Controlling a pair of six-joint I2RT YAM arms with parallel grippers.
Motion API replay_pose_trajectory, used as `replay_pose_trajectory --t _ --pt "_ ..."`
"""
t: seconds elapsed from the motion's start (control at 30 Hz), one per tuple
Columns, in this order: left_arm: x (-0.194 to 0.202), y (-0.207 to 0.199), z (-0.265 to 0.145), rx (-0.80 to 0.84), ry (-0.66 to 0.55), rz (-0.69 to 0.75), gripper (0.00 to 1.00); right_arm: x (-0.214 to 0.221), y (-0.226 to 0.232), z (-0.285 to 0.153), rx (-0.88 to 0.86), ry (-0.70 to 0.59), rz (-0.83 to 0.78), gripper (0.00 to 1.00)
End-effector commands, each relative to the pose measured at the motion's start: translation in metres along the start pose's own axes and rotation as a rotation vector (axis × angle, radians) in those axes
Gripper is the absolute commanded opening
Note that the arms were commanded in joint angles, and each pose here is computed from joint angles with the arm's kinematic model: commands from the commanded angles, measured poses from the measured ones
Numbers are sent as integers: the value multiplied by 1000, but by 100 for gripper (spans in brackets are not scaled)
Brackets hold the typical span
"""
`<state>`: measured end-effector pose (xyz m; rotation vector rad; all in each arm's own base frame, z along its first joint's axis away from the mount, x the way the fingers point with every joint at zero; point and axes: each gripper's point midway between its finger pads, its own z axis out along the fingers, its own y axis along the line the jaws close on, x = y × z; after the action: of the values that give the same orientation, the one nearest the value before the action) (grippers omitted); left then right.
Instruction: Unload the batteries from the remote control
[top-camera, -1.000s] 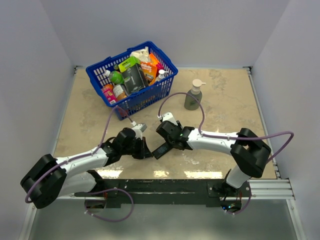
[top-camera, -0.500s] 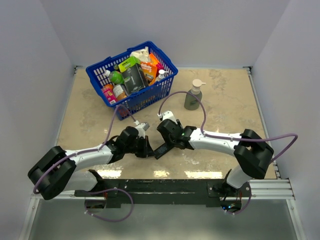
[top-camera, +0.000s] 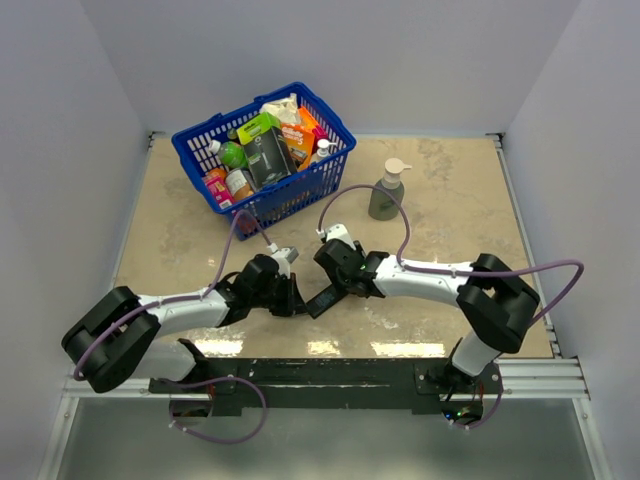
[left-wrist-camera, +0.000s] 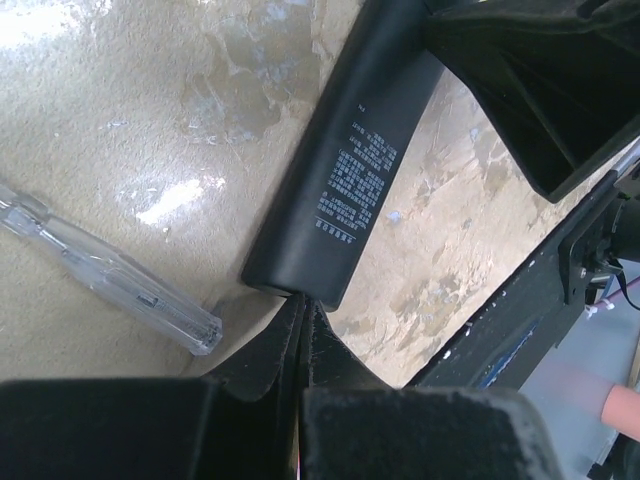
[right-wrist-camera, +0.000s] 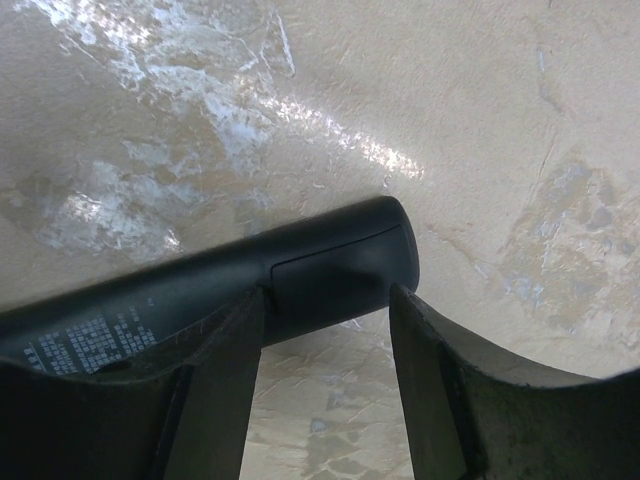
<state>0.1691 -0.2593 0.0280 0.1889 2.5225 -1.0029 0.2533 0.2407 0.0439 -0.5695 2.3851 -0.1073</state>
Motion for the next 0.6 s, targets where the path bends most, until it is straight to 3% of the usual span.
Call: replay_pose_trajectory --t 0.0,0.57 --pt "-6 3 2 -16 -34 26 1 -6 -4 4 26 -4 29 57" --pt "-5 12 4 -58 -33 25 1 2 -16 10 107 41 -5 55"
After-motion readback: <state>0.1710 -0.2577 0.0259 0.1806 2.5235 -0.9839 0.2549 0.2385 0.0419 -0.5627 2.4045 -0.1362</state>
